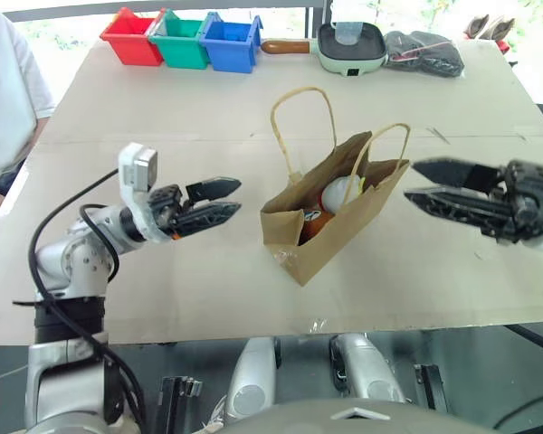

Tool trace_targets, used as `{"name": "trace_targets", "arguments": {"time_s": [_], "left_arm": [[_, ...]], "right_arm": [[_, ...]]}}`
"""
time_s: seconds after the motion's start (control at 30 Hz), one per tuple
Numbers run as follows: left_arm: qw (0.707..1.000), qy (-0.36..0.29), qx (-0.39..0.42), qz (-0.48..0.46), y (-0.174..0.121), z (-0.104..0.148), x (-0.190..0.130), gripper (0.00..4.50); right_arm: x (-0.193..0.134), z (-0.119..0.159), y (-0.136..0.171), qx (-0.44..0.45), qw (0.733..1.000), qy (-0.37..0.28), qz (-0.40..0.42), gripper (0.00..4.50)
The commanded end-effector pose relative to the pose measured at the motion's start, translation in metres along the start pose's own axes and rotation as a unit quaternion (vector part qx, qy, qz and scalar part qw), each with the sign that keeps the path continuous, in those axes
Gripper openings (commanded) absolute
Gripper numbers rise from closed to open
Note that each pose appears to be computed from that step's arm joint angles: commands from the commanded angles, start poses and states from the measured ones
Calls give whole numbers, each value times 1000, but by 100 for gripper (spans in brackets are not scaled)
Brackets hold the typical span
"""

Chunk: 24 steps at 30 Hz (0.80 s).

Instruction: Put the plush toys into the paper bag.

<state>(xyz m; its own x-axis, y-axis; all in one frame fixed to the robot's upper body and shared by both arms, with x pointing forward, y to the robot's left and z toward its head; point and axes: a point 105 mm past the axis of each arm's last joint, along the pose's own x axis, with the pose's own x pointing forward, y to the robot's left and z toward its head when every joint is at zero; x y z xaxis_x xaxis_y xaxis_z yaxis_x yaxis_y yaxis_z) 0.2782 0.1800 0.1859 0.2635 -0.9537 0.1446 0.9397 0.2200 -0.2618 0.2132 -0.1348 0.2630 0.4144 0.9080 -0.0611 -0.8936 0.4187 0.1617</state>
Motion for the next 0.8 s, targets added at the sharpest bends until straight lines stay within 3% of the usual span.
{"name": "trace_targets", "arguments": {"time_s": [0.03,0.1,0.17,0.23,0.43,0.63,0.8], "left_arm": [[999,0,25,-21,-16,0,11,450],[999,2,25,-27,-21,-5,18,450],[999,8,24,-38,-28,-13,28,450],[998,19,35,-43,-34,-20,34,450],[998,24,62,-23,-38,-22,36,450],[991,23,116,57,-26,-23,38,450],[985,11,127,116,-15,-32,50,450]], "right_arm": [[8,-25,12,-23,999,47,8,171],[21,-65,7,-30,994,109,-4,80],[42,-96,2,-33,993,114,4,7],[65,-107,-1,-48,995,88,20,7],[113,-100,-14,-66,997,14,37,7],[136,-96,-19,-71,996,-10,60,7],[136,-98,-20,-84,994,-3,72,7]]}}
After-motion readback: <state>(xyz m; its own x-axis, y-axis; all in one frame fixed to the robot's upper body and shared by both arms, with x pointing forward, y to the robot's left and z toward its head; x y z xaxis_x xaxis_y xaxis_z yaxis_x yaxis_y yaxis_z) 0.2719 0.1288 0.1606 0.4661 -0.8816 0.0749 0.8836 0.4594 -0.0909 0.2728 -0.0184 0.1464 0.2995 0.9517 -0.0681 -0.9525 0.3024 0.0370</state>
